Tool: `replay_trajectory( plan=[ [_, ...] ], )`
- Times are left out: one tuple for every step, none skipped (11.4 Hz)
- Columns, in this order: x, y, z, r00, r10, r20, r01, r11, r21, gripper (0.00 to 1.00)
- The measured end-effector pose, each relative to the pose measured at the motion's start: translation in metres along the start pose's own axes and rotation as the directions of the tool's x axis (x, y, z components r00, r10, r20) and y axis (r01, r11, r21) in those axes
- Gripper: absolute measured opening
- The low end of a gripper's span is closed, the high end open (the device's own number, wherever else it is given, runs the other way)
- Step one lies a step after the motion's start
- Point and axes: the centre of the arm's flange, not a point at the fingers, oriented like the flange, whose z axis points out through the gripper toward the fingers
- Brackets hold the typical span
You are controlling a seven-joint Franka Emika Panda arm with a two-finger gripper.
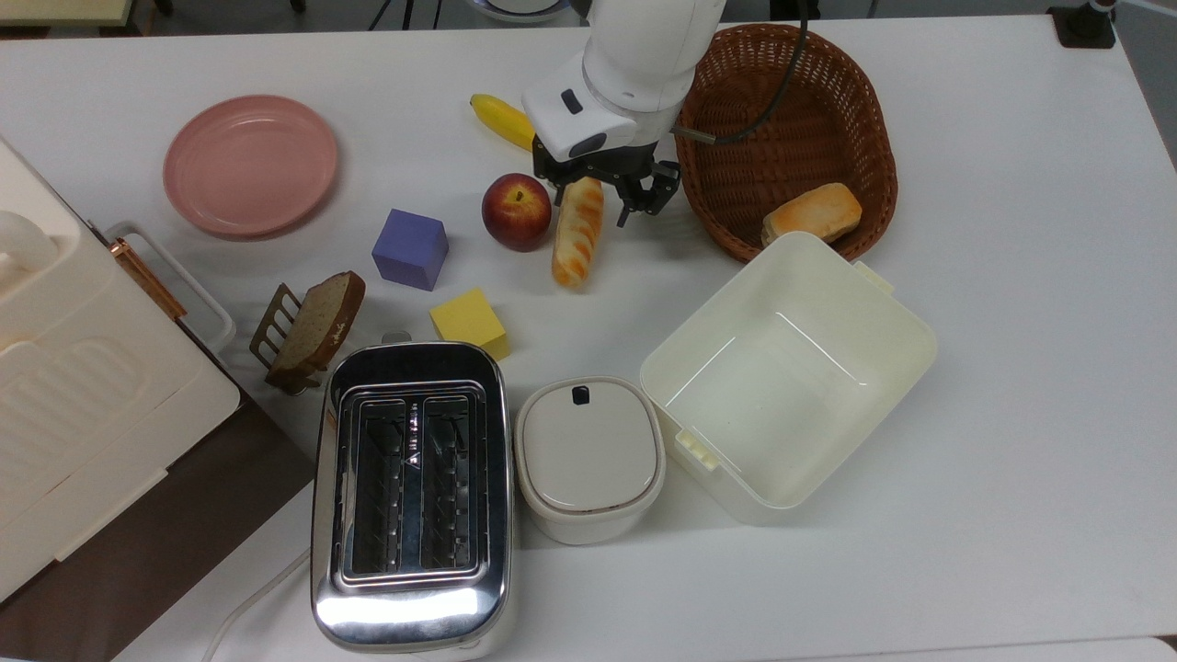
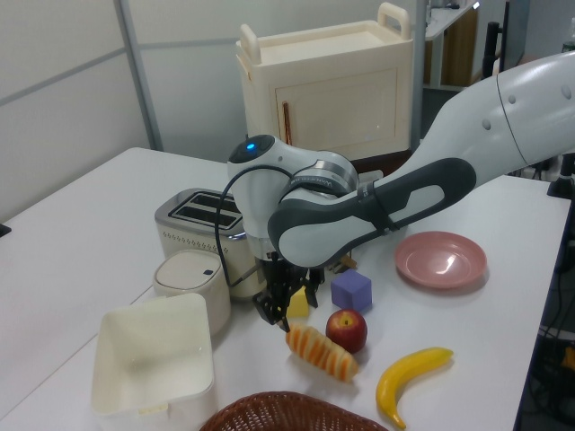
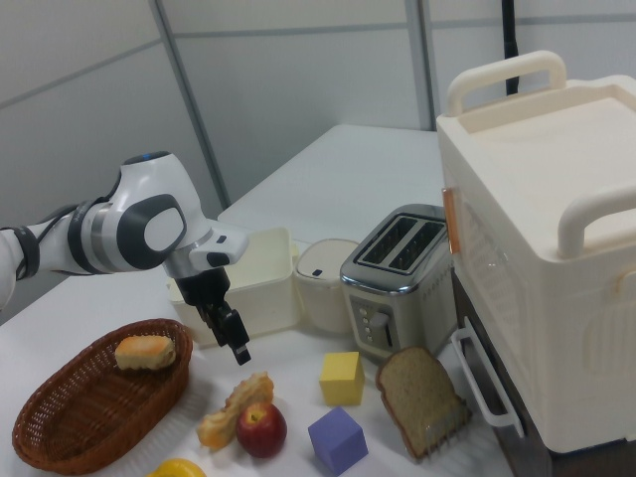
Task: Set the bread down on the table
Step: 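Lower the bread roll onto the table beside the apple, then open the gripper and raise it away from the bread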
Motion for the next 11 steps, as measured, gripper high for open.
replay_trajectory(
  plan=[
    [0.003, 0.003, -0.002, 1.000, 0.006, -0.004, -0.006, 1.000, -0.001, 0.91],
    [0.005, 0.009, -0.006, 1.000, 0.016, 0.002, -0.016, 1.000, -0.007, 1.00],
    [0.009, 0.016, -0.010, 1.000, 0.029, 0.011, -0.029, 0.999, -0.014, 1.00],
    [0.014, 0.025, -0.015, 0.999, 0.046, 0.012, -0.046, 0.999, -0.015, 1.00],
    [0.018, 0.038, -0.023, 0.998, 0.068, 0.007, -0.068, 0.998, -0.014, 1.00],
    [0.020, 0.054, -0.034, 0.996, 0.093, 0.006, -0.093, 0.995, -0.023, 1.00],
    [0.019, 0.075, -0.050, 0.995, 0.104, 0.006, -0.104, 0.994, -0.039, 1.00],
    [0.017, 0.102, -0.068, 0.996, 0.088, 0.006, -0.088, 0.995, -0.049, 1.00],
    [0.015, 0.136, -0.084, 0.998, 0.053, 0.016, -0.052, 0.997, -0.050, 1.00],
    [0.010, 0.169, -0.099, 0.999, 0.022, 0.026, -0.021, 1.000, -0.023, 1.00],
    [0.005, 0.195, -0.113, 1.000, -0.009, 0.027, 0.009, 1.000, 0.010, 1.00]
  ],
)
